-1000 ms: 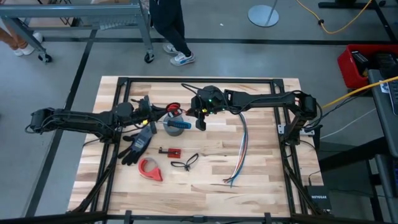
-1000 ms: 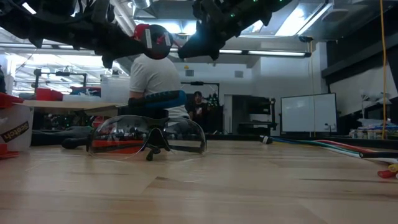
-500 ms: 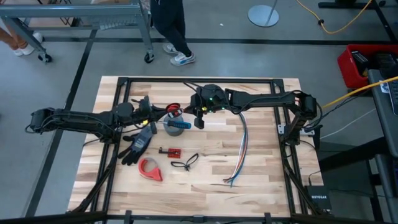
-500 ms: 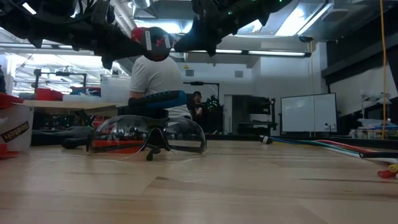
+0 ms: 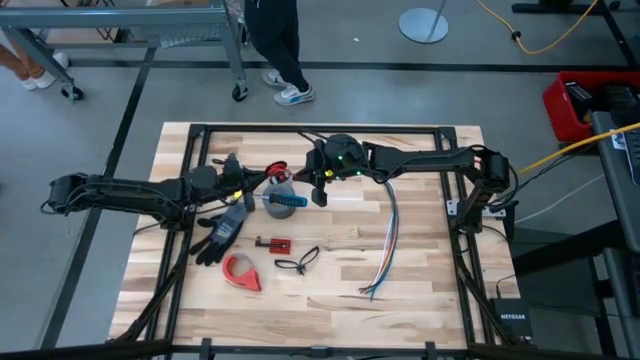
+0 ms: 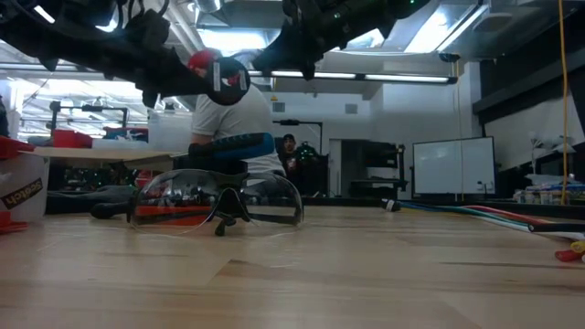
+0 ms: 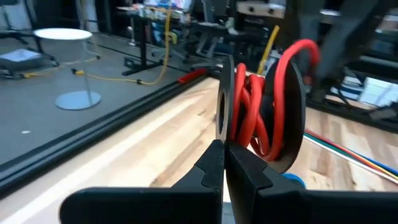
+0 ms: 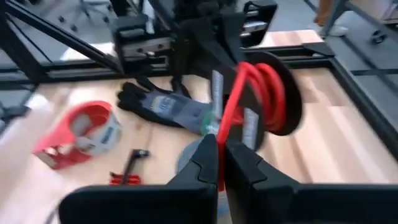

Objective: Coil cords
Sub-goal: Uncoil the red wire from the black spool

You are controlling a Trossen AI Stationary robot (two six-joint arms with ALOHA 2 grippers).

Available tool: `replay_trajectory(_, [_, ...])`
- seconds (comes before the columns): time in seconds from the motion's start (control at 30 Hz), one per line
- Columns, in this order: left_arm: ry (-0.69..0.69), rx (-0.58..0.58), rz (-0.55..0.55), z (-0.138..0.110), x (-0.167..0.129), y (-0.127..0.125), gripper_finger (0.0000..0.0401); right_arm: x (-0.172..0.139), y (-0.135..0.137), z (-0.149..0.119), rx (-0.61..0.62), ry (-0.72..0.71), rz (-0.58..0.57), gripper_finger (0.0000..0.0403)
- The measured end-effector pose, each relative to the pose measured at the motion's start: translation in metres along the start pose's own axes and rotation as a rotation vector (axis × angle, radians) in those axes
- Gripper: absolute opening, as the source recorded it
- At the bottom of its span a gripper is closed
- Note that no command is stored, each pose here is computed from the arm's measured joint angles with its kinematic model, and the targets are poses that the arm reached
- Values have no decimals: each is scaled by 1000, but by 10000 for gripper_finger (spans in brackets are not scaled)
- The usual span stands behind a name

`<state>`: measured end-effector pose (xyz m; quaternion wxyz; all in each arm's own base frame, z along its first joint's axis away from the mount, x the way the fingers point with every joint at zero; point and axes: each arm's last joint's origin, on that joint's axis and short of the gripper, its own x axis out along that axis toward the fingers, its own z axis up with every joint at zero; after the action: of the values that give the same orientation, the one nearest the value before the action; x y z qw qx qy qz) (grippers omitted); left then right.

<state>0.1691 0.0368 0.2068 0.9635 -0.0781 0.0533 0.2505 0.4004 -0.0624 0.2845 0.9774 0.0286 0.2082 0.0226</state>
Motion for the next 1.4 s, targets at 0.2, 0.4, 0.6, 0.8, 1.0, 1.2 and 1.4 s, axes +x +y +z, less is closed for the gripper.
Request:
replay_trajectory(0.2, [-53,-19,22,6,1,3,0,2,11,4,8,-41,75,8])
replay_trajectory(0.4, [-121,-15,8,13,1,3,0,4,29,11,-22,-100,85,8])
replay_trajectory(0.6, [-121,-45,-29,13,0,0,0,3,26,18,-8,-180,29,8])
replay_trajectory(0.8, [-122,-45,-41,13,0,-1,0,2,26,23,21,-227,28,8])
replay_trajectory(1.0, [-159,-57,-50,17,-1,-1,0,13,24,20,56,-279,46,8])
replay_trajectory(1.2, [-185,-67,-13,19,-1,0,0,31,27,8,121,-257,128,8])
replay_trajectory(1.4, [-232,-49,25,23,-2,1,0,40,39,-5,131,-168,127,8])
